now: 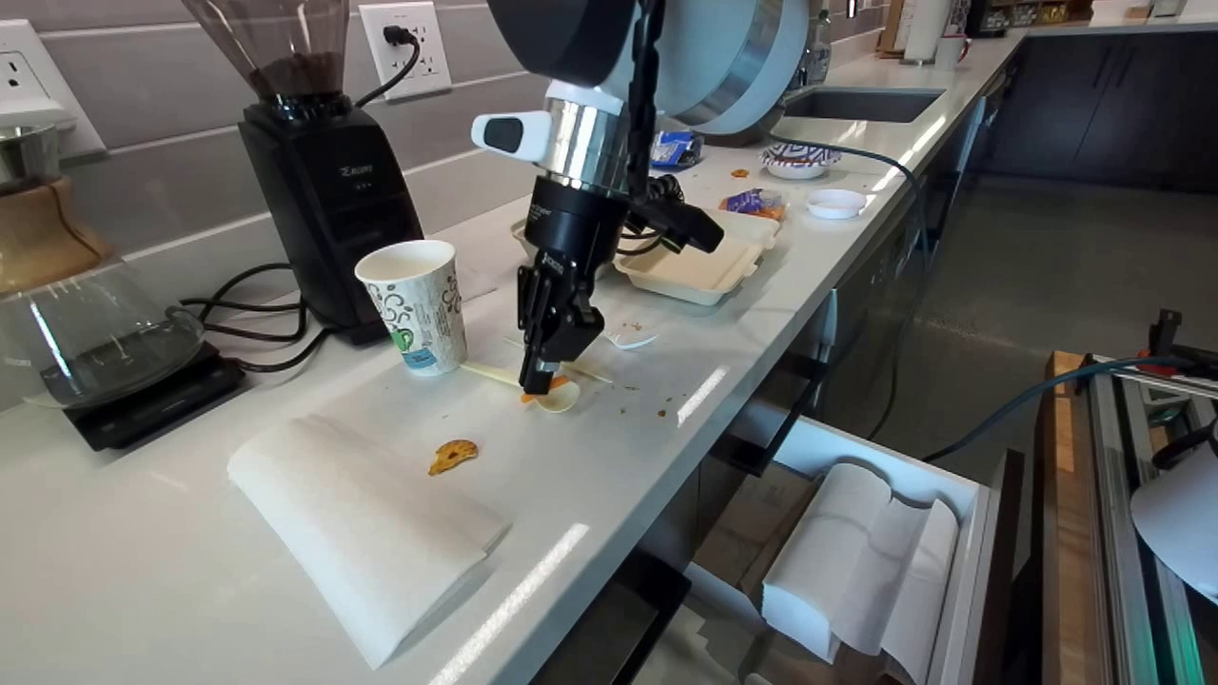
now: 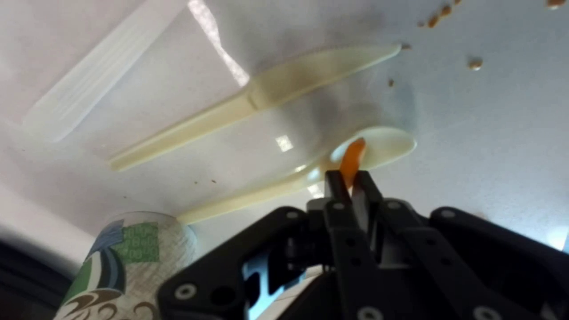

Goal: Put one orange object on the spoon

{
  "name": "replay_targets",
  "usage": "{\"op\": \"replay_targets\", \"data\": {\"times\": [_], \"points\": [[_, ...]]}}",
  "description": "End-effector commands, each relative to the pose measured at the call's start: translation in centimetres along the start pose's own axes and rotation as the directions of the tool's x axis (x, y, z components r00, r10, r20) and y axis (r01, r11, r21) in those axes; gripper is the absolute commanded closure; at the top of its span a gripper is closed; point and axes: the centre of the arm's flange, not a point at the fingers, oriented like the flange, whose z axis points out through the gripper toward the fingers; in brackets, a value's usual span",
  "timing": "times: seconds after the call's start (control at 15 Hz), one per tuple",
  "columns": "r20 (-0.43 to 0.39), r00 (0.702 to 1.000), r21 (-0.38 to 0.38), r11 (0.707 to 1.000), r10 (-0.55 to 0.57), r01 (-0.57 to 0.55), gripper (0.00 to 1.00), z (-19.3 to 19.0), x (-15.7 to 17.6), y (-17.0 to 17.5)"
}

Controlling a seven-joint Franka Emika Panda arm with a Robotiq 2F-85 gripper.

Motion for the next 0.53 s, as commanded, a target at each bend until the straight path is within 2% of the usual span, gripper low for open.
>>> {"op": "replay_targets", "data": {"times": [0.0,0.47], "points": [[-0.004,1.0,0.023,1.0,-0.001,0.002,0.98,-0.59,-1.3,-0.78],[-0.014,1.0,0.008,1.0,0.008,-0.008,0.98,-1.31,-1.72,-1.01]]}}
